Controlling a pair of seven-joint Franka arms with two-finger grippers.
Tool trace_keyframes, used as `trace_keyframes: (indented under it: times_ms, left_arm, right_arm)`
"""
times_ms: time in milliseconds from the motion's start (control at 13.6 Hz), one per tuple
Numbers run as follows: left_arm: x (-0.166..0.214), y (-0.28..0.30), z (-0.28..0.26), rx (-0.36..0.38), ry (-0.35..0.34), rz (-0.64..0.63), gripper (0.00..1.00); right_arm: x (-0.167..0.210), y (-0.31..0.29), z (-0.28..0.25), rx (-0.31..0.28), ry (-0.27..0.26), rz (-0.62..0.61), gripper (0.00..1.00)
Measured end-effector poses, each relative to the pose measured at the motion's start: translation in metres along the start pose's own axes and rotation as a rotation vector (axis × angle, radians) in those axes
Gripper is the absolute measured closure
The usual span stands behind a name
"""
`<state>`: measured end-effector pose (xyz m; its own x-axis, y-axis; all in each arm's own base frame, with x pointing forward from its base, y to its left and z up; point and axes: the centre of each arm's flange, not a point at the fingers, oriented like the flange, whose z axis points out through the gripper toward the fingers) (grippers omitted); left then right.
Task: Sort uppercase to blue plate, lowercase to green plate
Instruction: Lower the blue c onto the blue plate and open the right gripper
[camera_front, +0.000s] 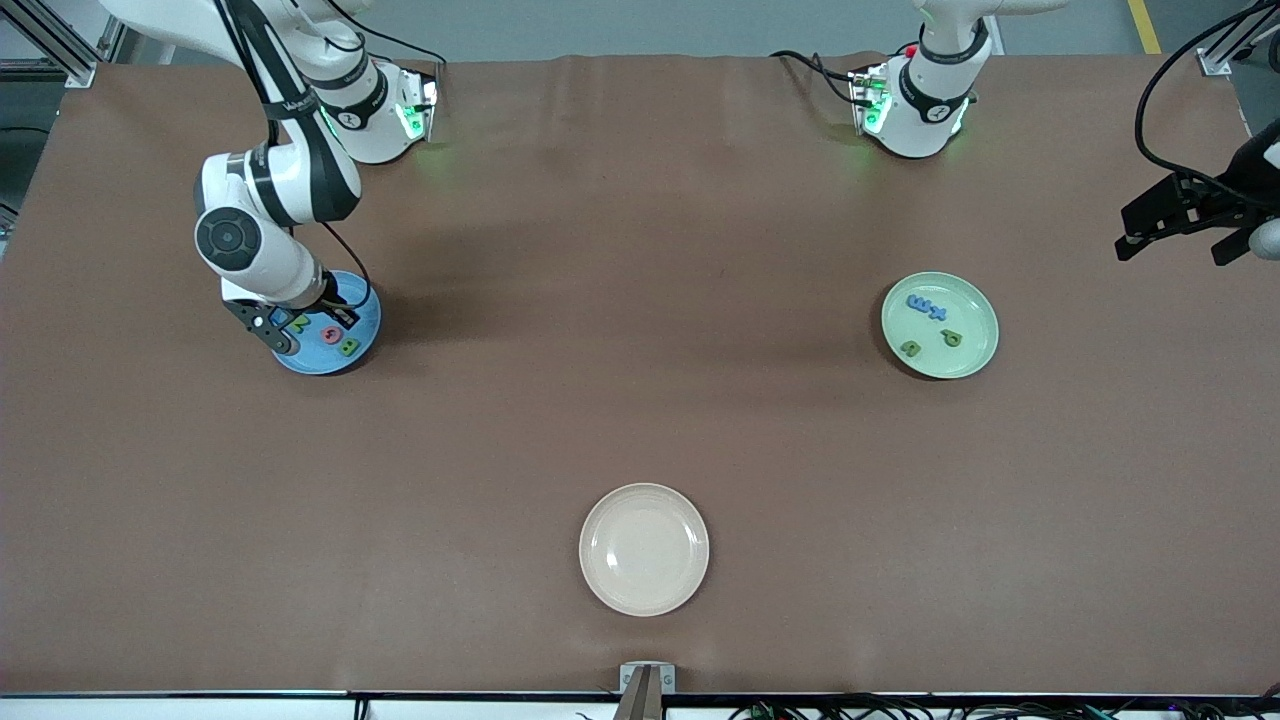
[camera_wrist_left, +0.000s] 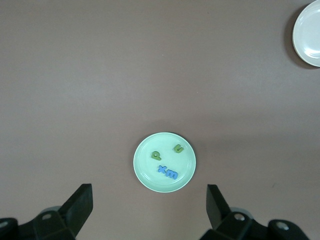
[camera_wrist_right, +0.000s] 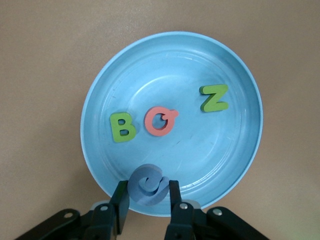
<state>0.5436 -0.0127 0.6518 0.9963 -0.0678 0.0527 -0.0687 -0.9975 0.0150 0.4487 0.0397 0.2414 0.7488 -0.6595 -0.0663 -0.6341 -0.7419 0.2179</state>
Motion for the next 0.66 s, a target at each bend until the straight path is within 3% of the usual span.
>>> trace_keyframes:
  times_ms: [369,442,664]
  left_arm:
    - [0.0,0.0001,0.0,0.0,0.0,0.0,0.0]
    - [0.0,0.0001,0.0,0.0,0.0,0.0,0.0]
    - [0.0,0.0001,0.0,0.0,0.0,0.0,0.0]
  right_arm:
    - [0.0002,0.002,-0.0026,0.005,0.003,0.003,0.06]
    - [0.0,0.0021,-0.0034,0.007,0.005,0.003,0.0]
    - [-0.001,0.0025,-0.0043,0.01,0.007,-0.002,0.0]
